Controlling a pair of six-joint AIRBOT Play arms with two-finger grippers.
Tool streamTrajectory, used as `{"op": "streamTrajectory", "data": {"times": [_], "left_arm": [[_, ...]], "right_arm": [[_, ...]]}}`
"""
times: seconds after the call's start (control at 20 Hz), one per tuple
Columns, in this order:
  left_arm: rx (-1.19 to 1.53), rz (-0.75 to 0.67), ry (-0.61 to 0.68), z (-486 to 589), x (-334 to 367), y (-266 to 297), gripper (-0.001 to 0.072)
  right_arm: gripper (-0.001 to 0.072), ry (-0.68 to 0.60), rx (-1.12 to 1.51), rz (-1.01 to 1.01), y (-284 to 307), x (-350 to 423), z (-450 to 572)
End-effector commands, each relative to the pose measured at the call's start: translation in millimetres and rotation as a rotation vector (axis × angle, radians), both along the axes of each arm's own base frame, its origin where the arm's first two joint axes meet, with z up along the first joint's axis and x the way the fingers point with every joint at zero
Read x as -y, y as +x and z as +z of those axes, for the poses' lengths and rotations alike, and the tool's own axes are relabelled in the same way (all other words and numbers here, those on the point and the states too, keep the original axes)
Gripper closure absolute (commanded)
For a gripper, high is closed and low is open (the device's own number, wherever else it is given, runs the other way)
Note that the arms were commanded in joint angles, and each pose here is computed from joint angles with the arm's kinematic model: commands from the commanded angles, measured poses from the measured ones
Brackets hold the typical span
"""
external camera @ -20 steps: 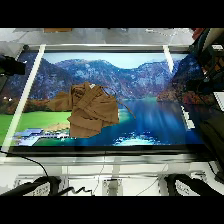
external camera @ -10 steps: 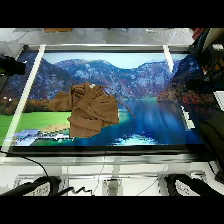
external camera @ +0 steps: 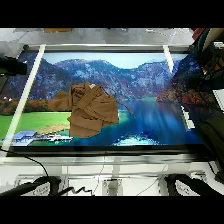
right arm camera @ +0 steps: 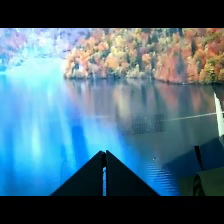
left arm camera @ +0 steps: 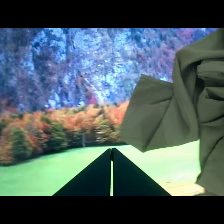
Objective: Fold the clothes and pants, and hang the long-sleeved shirts on hangers.
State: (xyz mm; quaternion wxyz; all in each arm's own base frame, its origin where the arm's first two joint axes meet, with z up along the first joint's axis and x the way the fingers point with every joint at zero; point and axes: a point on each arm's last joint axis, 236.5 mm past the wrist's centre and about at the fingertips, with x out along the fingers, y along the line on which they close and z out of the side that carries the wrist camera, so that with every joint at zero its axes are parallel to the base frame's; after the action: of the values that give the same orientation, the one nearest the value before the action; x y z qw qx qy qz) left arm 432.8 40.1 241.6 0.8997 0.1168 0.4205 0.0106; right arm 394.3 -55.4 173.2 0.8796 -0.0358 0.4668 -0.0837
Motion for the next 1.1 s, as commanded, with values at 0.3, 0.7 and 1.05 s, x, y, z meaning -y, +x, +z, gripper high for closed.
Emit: {"op": "streamTrajectory", "data": {"times": [0.3, 0.7, 1.05], "left_arm": [[-0.331, 0.243, -0.215, -113.4, 10.3, 4.5, 0.0691], [-0.613, 0.187, -0.166, -226.6, 13.2, -30.8, 0.0691], [-0.769, 0.141, -0.304, -308.7, 53.0, -119.2, 0.0691]], "right_arm": [[0.0679, -0.018, 0.163, 0.025, 30.6, -0.5, 24.6], [0.0679, 0.113, 0.184, 0.062, 35.4, -30.0, 24.2], [0.0640, 0.121, 0.134, 0.186, 44.1, -49.0, 5.1]]}}
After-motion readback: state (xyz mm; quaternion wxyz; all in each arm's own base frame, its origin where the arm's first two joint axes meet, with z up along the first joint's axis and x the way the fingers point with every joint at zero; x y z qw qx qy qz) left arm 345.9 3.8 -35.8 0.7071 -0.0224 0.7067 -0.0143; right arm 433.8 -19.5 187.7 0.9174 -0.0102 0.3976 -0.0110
